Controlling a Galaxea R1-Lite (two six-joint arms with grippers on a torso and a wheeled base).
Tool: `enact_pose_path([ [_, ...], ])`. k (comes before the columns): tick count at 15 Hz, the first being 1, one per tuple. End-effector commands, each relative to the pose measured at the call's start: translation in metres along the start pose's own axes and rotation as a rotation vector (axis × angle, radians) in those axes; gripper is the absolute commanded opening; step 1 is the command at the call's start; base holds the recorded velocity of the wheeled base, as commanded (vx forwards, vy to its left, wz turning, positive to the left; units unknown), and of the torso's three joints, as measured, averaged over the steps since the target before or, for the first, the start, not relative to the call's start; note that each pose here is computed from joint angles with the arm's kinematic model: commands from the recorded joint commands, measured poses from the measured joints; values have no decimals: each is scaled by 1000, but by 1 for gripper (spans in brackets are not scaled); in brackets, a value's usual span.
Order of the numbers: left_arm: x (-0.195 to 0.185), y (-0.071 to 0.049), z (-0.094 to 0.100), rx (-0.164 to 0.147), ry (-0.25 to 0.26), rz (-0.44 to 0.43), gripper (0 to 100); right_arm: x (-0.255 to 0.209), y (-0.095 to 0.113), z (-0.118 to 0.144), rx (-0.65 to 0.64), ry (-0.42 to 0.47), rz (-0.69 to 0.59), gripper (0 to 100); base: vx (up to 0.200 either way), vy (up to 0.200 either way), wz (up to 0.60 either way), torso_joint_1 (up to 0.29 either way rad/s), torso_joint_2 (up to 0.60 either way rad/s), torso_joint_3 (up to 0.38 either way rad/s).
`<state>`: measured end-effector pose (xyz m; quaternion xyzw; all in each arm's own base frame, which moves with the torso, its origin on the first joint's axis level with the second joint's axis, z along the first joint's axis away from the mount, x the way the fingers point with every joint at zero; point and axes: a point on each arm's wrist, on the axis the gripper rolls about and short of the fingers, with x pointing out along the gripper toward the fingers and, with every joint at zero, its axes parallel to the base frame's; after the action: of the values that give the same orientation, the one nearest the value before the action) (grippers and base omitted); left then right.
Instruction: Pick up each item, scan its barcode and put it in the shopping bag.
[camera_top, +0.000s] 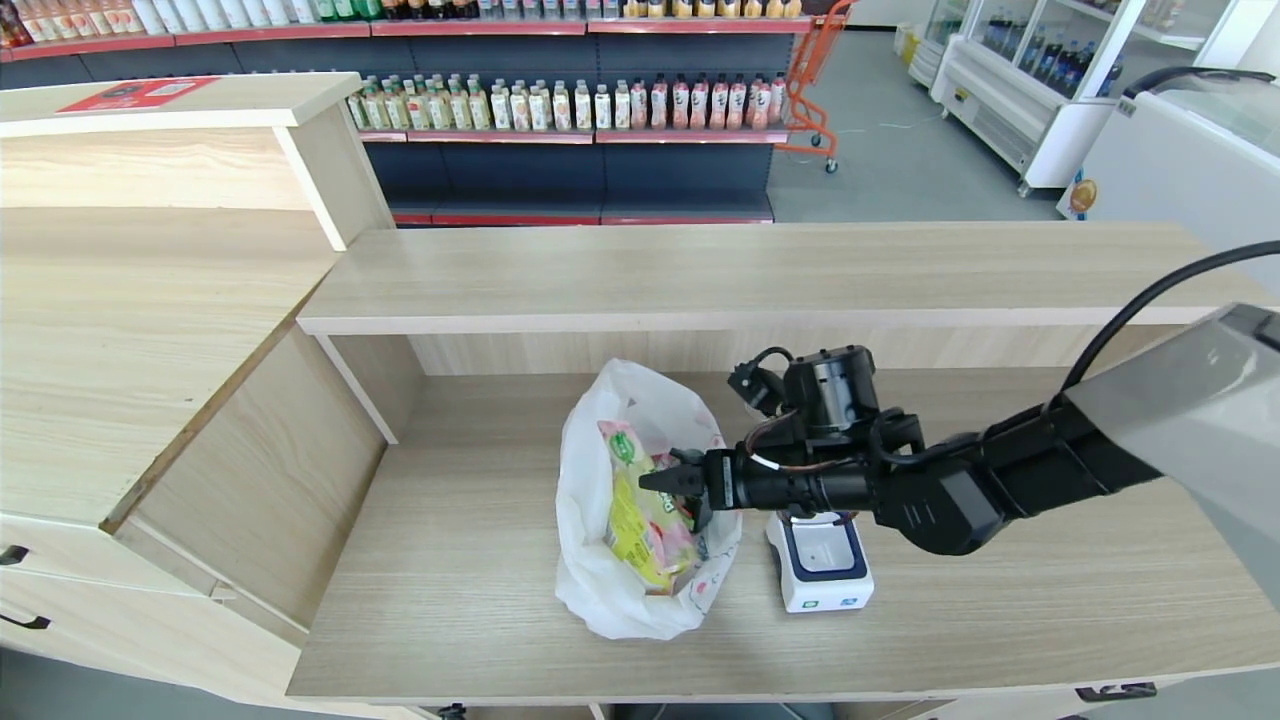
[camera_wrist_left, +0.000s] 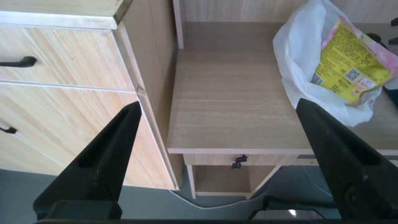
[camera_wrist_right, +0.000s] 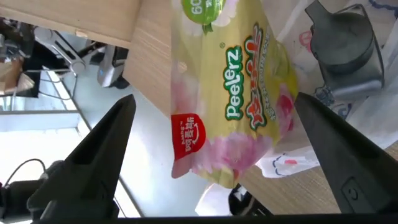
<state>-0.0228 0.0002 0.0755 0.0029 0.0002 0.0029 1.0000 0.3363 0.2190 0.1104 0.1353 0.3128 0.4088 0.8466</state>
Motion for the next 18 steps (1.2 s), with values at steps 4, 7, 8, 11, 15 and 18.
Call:
enact_pose_path([
  [4, 0, 0, 0, 0, 0, 2, 100, -47, 14, 18, 114, -81, 1, 100, 0, 0, 0, 0, 0, 0],
  [7, 0, 0, 0, 0, 0, 2, 100, -93, 25, 23, 161, -150, -1, 100, 0, 0, 0, 0, 0, 0],
  [8, 0, 0, 0, 0, 0, 2, 100, -114, 32, 24, 152, -184, -3, 100, 0, 0, 0, 0, 0, 0],
  [11, 0, 0, 0, 0, 0, 0, 100, -196, 52, 6, 53, -298, -47, 100, 0, 0, 0, 0, 0, 0],
  [15, 0, 0, 0, 0, 0, 2, 100, -273, 45, -54, -126, -385, -416, 100, 0, 0, 0, 0, 0, 0],
  [18, 0, 0, 0, 0, 0, 0, 100, -307, 50, -135, -107, -455, -678, 100, 0, 0, 0, 0, 0, 0],
])
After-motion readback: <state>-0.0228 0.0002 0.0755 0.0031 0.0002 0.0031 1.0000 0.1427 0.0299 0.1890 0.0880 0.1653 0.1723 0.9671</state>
